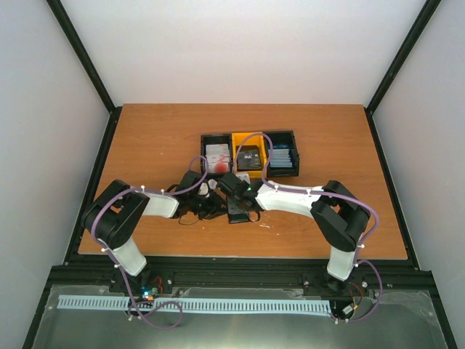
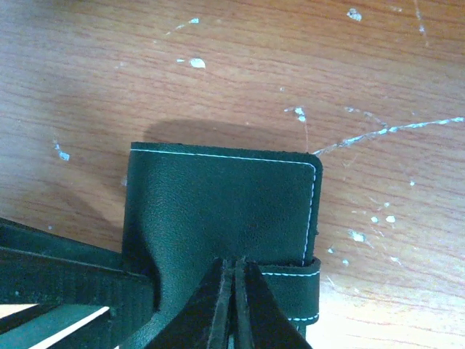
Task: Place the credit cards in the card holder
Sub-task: Close the card holder at the center of the board.
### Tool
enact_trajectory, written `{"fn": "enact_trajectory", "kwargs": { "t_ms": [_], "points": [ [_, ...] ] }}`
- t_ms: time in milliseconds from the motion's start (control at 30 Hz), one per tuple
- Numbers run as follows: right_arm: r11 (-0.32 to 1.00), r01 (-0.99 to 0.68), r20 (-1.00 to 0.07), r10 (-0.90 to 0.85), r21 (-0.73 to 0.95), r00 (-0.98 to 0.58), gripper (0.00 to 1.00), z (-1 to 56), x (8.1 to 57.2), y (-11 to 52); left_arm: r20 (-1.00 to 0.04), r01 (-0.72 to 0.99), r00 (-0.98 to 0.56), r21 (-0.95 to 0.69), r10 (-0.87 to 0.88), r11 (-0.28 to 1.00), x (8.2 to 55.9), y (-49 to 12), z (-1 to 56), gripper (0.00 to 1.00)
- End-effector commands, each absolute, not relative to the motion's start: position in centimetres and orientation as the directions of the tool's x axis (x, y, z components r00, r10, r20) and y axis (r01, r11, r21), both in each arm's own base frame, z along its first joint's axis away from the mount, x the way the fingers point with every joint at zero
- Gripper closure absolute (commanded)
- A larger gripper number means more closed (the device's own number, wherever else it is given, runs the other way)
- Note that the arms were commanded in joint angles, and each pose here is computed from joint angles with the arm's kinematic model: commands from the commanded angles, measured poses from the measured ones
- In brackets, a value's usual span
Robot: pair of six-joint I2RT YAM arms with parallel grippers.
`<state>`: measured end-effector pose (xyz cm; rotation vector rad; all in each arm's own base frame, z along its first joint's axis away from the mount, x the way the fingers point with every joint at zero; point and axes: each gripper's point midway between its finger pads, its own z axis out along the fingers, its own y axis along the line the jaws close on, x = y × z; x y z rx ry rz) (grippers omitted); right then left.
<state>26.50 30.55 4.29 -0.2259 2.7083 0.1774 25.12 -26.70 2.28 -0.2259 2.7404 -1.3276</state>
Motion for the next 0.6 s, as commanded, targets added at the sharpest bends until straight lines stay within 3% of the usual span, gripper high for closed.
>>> {"fn": "enact_trajectory", "kwargs": {
  "t_ms": [0,567],
  "points": [
    [0.985,-0.173,-0.438,-0.145,0.025,-0.887,0.97,5.2,26.9,29.1,0.056,-0.173,-0.98,-0.722,-0.192,0.67,23.8,-25.3,-0.2,0.74],
    [0.972,-0.219,-0.429,-0.165,0.079,-0.888,0.97,4.7,26.9,30.7,0.058,-0.175,-0.979,-0.721,-0.193,0.67,23.7,-25.2,-0.3,0.74]
  ]
}}
